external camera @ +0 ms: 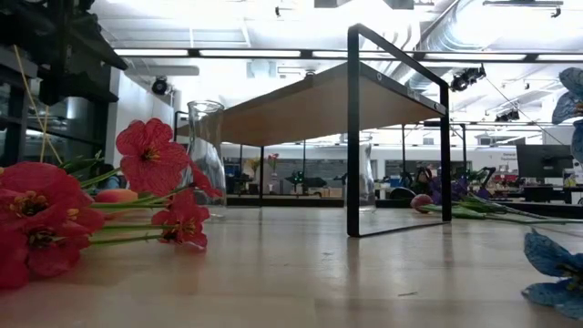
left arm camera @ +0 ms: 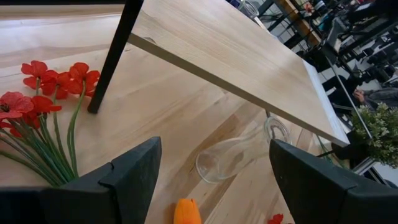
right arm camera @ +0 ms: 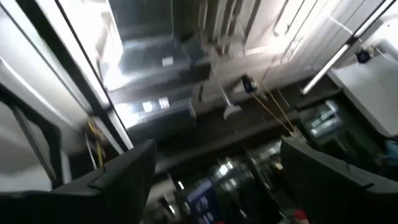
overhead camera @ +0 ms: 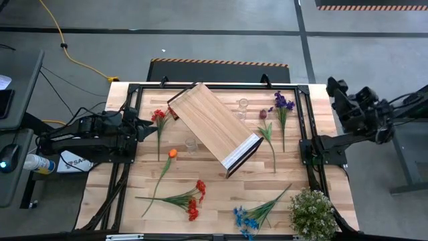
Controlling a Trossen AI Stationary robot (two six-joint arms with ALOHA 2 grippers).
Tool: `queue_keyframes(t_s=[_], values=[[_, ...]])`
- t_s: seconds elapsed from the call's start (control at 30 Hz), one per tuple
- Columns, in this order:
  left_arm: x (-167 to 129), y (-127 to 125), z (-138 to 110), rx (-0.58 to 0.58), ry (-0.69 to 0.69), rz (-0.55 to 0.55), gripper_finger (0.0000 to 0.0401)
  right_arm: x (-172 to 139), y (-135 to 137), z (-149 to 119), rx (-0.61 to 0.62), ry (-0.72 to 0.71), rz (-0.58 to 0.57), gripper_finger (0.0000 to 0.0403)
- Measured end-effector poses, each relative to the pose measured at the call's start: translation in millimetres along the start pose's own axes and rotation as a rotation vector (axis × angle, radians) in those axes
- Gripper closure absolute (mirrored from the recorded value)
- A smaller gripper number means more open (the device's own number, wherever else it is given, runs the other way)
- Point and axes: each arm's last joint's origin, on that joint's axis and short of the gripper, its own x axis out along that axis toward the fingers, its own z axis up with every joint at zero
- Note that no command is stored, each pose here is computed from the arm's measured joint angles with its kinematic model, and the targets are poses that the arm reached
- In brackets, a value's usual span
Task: Pick and place flowers into a vace then onto a shelf
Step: Put the violet flowers into the top transparent vase
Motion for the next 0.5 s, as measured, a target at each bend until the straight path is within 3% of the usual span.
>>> queue_keyframes(t_s=[0.37, 0.5], values=[[0, -1, -1, 0.0, 0.023, -0.023, 0.0068, 81, 39, 46, -0.269, 0.256, -0.144, 0.0073], [0, -1, -1, 0.0, 0.032, -0.031, 0.0068, 105, 51, 58, -0.339, 0.323, -0.144, 0.0073]])
